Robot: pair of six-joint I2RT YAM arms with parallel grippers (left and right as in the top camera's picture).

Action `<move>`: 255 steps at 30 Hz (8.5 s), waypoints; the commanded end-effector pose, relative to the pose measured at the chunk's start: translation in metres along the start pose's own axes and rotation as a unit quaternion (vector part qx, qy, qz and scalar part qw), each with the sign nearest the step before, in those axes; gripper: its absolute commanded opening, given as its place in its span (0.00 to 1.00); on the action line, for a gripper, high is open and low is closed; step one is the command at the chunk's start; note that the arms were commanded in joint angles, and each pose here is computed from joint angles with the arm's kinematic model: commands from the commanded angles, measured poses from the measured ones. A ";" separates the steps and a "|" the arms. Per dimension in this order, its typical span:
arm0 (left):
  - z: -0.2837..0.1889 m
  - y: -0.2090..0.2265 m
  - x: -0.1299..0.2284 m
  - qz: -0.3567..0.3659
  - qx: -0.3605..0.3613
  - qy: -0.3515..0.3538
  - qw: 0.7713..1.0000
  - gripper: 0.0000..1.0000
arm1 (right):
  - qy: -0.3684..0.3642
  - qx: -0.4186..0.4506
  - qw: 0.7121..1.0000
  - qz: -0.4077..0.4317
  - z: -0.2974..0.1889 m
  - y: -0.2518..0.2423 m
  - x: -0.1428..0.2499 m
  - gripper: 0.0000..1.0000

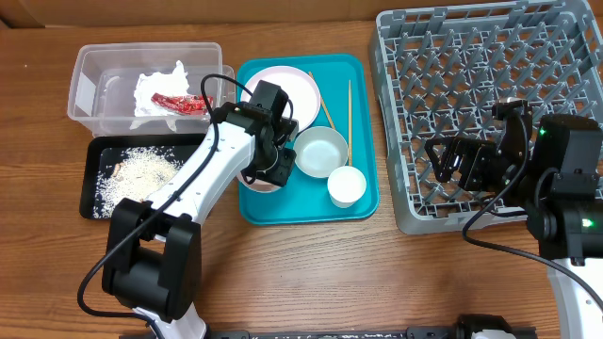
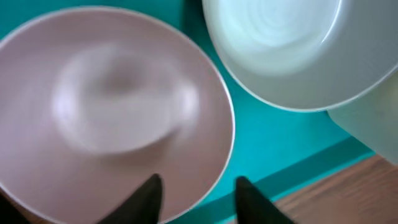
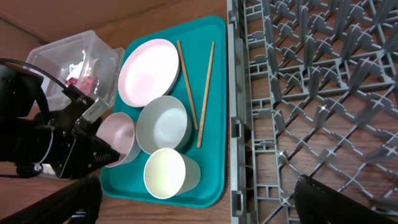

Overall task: Sort waste into correct bins and load items into the dishwasher
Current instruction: 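Return the pink bowl to the teal tray and reach for the white cup, then grasp the white cup with the left gripper and lift it toward the right gripper, then take the white cup with the right gripper from the left gripper, then lower the white cup into the dish rack with the right gripper and release, then reach the right gripper toward the grey bowl on the teal tray, then grasp the grey bowl rim with the right gripper and carry it to the rack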

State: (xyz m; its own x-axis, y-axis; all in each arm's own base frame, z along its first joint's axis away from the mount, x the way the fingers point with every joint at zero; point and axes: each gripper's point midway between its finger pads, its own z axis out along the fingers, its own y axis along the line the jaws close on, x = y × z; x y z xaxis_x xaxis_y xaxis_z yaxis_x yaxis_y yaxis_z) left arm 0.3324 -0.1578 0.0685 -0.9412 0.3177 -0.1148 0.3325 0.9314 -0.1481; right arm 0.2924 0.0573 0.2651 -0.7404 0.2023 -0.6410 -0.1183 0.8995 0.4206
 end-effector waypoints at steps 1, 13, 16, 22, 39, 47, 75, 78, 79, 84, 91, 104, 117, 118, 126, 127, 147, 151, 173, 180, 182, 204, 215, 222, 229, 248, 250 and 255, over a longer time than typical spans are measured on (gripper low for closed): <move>-0.025 -0.017 -0.018 0.007 0.037 -0.031 0.999 0.49 | -0.013 -0.004 1.000 -0.004 -0.006 0.004 -0.008 1.00; -0.045 -0.067 -0.045 0.161 0.089 -0.073 0.980 0.89 | -0.012 -0.004 1.000 -0.004 -0.006 0.004 -0.008 1.00; -0.026 -0.074 -0.041 0.193 0.069 -0.050 0.978 0.89 | -0.010 -0.004 1.000 -0.003 -0.004 0.003 -0.008 1.00; 0.006 -0.084 -0.035 0.220 0.031 -0.018 0.975 0.87 | -0.004 -0.003 1.000 0.000 -0.001 0.001 -0.007 1.00; 0.016 -0.095 -0.040 0.202 0.050 -0.013 0.978 0.15 | -0.002 -0.002 1.000 0.001 0.000 0.001 -0.007 1.00; -0.030 -0.118 -0.045 0.185 0.130 -0.012 0.974 0.04 | -0.001 -0.012 1.000 0.001 0.000 0.004 -0.006 1.00; -0.240 -0.105 -0.074 0.071 0.629 -0.159 0.758 0.04 | 0.005 -0.404 0.913 -0.061 0.033 0.157 -0.046 0.95; -0.241 -0.106 -0.073 0.071 0.631 -0.157 0.756 0.04 | -0.010 -0.416 0.907 -0.070 0.029 0.167 -0.052 0.93; -0.241 -0.107 -0.073 0.068 0.632 -0.154 0.756 0.04 | -0.014 -0.420 0.905 -0.070 0.027 0.170 -0.055 0.92; -0.241 -0.107 -0.073 0.055 0.635 -0.143 0.757 0.04 | -0.022 -0.427 0.901 -0.076 0.025 0.175 -0.058 0.87; -0.241 -0.107 -0.073 0.055 0.635 -0.143 0.758 0.04 | -0.020 -0.431 0.898 -0.079 0.024 0.178 -0.056 0.77; -0.241 -0.107 -0.073 0.057 0.634 -0.144 0.758 0.04 | -0.010 -0.438 0.895 -0.083 0.025 0.186 -0.049 0.78; -0.240 -0.107 -0.074 0.064 0.632 -0.150 0.758 0.38 | -0.018 -0.429 0.900 -0.079 0.027 0.181 -0.053 0.57; -0.240 -0.107 -0.074 0.064 0.632 -0.150 0.758 0.41 | -0.020 -0.426 0.901 -0.077 0.027 0.178 -0.055 0.56; -0.229 -0.082 -0.081 0.058 0.592 -0.168 0.786 0.47 | -0.016 -0.332 0.943 0.002 0.035 0.101 -0.065 0.56; -0.225 -0.076 -0.082 0.055 0.579 -0.169 0.795 0.47 | -0.015 -0.305 0.952 0.019 0.036 0.086 -0.063 0.56; -0.119 0.021 -0.073 -0.026 0.219 -0.073 0.973 0.50 | 0.145 0.246 0.951 0.121 0.035 -0.057 0.054 0.59; -0.117 0.016 -0.072 -0.019 0.212 -0.069 0.975 0.51 | 0.186 0.262 0.939 0.125 0.055 -0.067 0.066 0.60; -0.114 0.009 -0.072 -0.004 0.201 -0.065 0.977 0.55 | 0.161 0.199 0.960 0.117 0.060 -0.030 0.008 0.91; -0.120 0.019 -0.073 -0.006 0.167 -0.069 0.984 0.49 | 0.125 0.103 0.983 0.089 0.072 0.026 -0.020 0.86; -0.129 0.019 -0.074 -0.013 0.158 -0.079 0.984 0.46 | 0.130 0.096 0.984 0.077 0.080 0.035 -0.017 0.86; -0.188 0.073 -0.070 -0.169 -0.042 -0.152 0.973 0.49 | 0.211 0.113 0.967 0.086 0.178 0.059 0.037 0.66; -0.246 0.151 -0.039 -0.257 -0.097 -0.215 0.937 0.77 | 0.290 0.167 0.940 0.064 0.229 0.028 0.089 0.50; -0.244 0.160 -0.030 -0.273 -0.100 -0.202 0.935 1.00 | 0.305 0.154 0.939 0.028 0.250 0.035 0.107 0.43; -0.244 0.160 -0.030 -0.273 -0.100 -0.202 0.935 1.00 | 0.322 0.161 0.933 0.021 0.259 0.034 0.123 0.32; -0.244 0.160 -0.030 -0.273 -0.100 -0.202 0.935 1.00 | 0.181 0.245 0.952 0.013 0.191 0.017 0.006 0.04; -0.244 0.160 -0.030 -0.273 -0.100 -0.202 0.935 1.00 | 0.122 0.254 0.959 0.010 0.166 0.021 -0.035 0.04; -0.244 0.160 -0.030 -0.273 -0.100 -0.202 0.935 1.00 | -0.073 0.319 0.945 0.001 0.096 0.017 -0.143 0.04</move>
State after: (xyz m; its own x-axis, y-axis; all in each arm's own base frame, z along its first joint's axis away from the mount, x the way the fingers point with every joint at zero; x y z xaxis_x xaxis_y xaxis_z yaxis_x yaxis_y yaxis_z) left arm 0.3982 0.0247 0.2853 -0.8592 -0.2704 -0.4345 -0.2449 0.9627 -0.1149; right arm 0.4518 0.1232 0.2168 -0.8198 0.2106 -0.5324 0.2244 0.9737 0.0396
